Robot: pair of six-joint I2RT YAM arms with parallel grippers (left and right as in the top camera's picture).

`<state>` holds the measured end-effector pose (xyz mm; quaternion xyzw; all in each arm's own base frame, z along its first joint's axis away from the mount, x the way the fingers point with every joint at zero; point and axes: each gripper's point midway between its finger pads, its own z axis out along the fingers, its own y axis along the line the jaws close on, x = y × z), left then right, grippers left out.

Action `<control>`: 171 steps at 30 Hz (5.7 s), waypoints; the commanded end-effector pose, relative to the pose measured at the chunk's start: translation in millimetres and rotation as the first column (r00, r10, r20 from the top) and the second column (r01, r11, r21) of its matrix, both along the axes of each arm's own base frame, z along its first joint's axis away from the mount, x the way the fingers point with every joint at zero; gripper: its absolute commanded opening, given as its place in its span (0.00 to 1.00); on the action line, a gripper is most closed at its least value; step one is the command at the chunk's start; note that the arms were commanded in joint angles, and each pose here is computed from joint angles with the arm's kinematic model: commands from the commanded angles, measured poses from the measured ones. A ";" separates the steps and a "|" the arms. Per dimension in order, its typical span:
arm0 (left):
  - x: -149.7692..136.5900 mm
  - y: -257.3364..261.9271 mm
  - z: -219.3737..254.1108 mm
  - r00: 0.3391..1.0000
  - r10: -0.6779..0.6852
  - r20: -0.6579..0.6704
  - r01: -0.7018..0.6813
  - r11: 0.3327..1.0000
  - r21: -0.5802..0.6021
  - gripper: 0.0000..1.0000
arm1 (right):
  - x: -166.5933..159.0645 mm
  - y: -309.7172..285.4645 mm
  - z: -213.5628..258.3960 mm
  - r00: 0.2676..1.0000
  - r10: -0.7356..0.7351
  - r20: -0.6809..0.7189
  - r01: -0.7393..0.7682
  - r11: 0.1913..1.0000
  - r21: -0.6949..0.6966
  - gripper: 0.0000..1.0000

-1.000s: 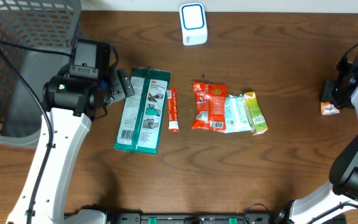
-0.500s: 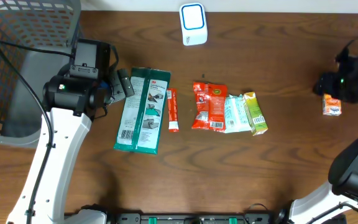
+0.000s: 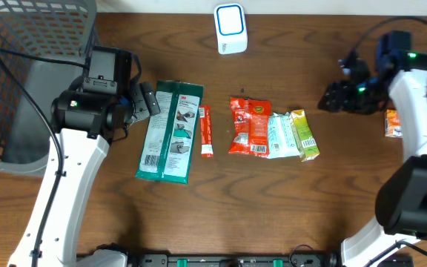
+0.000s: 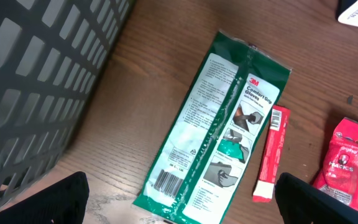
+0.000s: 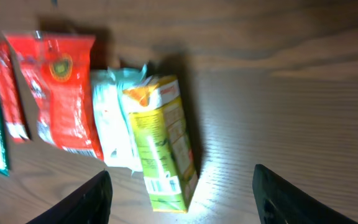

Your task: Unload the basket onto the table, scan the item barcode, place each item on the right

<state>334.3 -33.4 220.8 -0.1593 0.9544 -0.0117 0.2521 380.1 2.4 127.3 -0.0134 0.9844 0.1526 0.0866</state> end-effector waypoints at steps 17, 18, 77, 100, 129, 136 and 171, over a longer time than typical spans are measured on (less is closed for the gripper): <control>-0.9 3.2 2.5 1.000 0.013 0.007 -0.013 1.000 0.008 0.96 | -0.9 149.6 -38.4 0.967 0.233 0.102 -0.225 0.971 -0.078 0.70; -0.9 3.2 2.5 1.000 0.013 0.007 -0.013 1.000 0.008 0.96 | 0.3 156.2 -37.6 0.967 0.227 0.113 -0.220 0.973 -0.072 0.71; 35.2 -257.7 -159.5 0.704 -0.709 0.020 0.626 0.607 -0.489 0.19 | -22.4 161.1 -97.2 0.994 0.085 0.066 -0.099 0.965 0.243 0.08; 48.2 -247.4 -200.9 0.716 -0.697 -0.038 0.635 0.673 -0.380 0.19 | -50.9 233.9 -88.3 0.930 0.321 0.178 -0.363 0.872 0.327 0.01; 59.8 -235.8 -200.5 0.732 -0.681 -0.036 0.637 0.702 -0.319 0.24 | -89.5 214.4 -88.9 0.948 0.315 -0.039 -0.291 0.912 0.290 0.04; 67.9 -233.6 -166.7 0.740 -0.672 0.034 0.649 0.699 -0.301 0.38 | -59.6 188.2 -53.2 0.964 0.249 0.094 -0.265 0.926 0.269 0.09; 7.5 -231.8 -241.1 0.711 -0.673 -0.204 0.604 0.733 -0.311 0.43 | -32.8 150.4 -102.6 0.989 0.146 0.031 -0.149 0.961 0.234 0.48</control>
